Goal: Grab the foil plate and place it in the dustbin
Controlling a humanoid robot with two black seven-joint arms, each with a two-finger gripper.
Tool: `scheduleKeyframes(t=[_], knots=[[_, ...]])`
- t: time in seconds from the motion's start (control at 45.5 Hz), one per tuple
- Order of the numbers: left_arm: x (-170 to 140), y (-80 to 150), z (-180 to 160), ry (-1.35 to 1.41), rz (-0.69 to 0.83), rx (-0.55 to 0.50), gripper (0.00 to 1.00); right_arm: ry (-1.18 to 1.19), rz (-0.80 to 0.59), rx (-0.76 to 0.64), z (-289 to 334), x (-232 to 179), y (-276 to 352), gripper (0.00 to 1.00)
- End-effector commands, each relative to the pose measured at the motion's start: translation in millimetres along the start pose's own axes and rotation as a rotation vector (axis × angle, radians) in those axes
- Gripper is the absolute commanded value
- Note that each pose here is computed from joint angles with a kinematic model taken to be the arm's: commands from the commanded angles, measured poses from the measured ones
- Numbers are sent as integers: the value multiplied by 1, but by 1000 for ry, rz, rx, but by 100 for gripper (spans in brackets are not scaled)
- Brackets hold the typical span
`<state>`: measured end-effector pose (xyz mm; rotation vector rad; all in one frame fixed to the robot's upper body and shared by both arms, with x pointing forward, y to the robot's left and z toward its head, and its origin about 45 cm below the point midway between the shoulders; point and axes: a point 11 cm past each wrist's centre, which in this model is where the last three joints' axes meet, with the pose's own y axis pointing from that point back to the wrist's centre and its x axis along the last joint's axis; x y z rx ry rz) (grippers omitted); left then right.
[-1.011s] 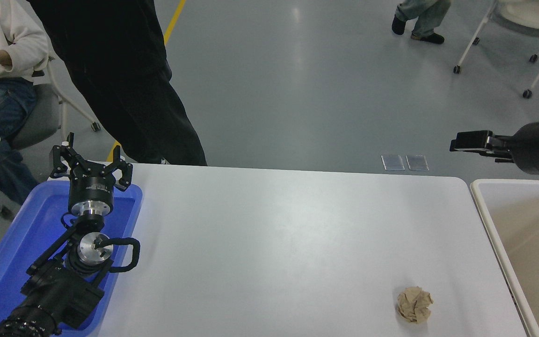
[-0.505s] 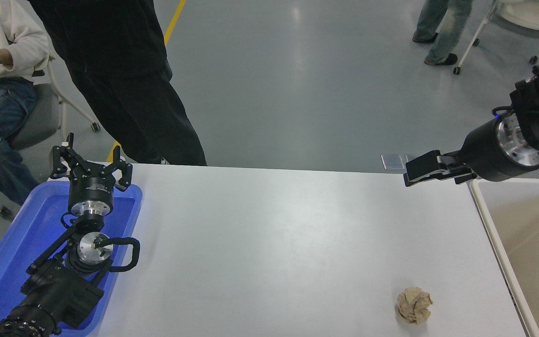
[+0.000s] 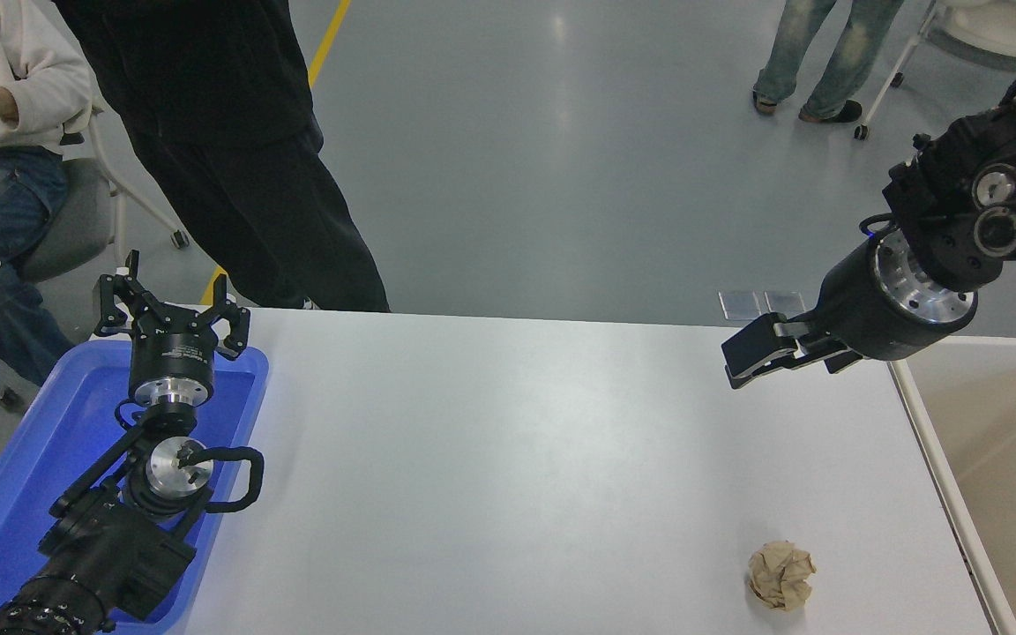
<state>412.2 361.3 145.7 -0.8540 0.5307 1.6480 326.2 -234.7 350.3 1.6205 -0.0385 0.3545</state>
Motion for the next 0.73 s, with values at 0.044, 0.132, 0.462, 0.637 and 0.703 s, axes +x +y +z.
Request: scheduleKeyframes(t=[0.044,0.132,0.462,0.637,0.703], knots=[[0,0,0,0,0,0,99,-84,-31,34,-10,-2,-1,100],[0,0,0,0,0,0,99,-100,-29,45,-13,0,2,100],[0,0,0,0,0,0,99,-65,-30,32,-23,3,9,100],[0,0,0,0,0,0,99,-67,-32,30,-22,3,8,100],[0,0,0,-1,1,0,99,-69,-33,33,-22,3,8,100]])
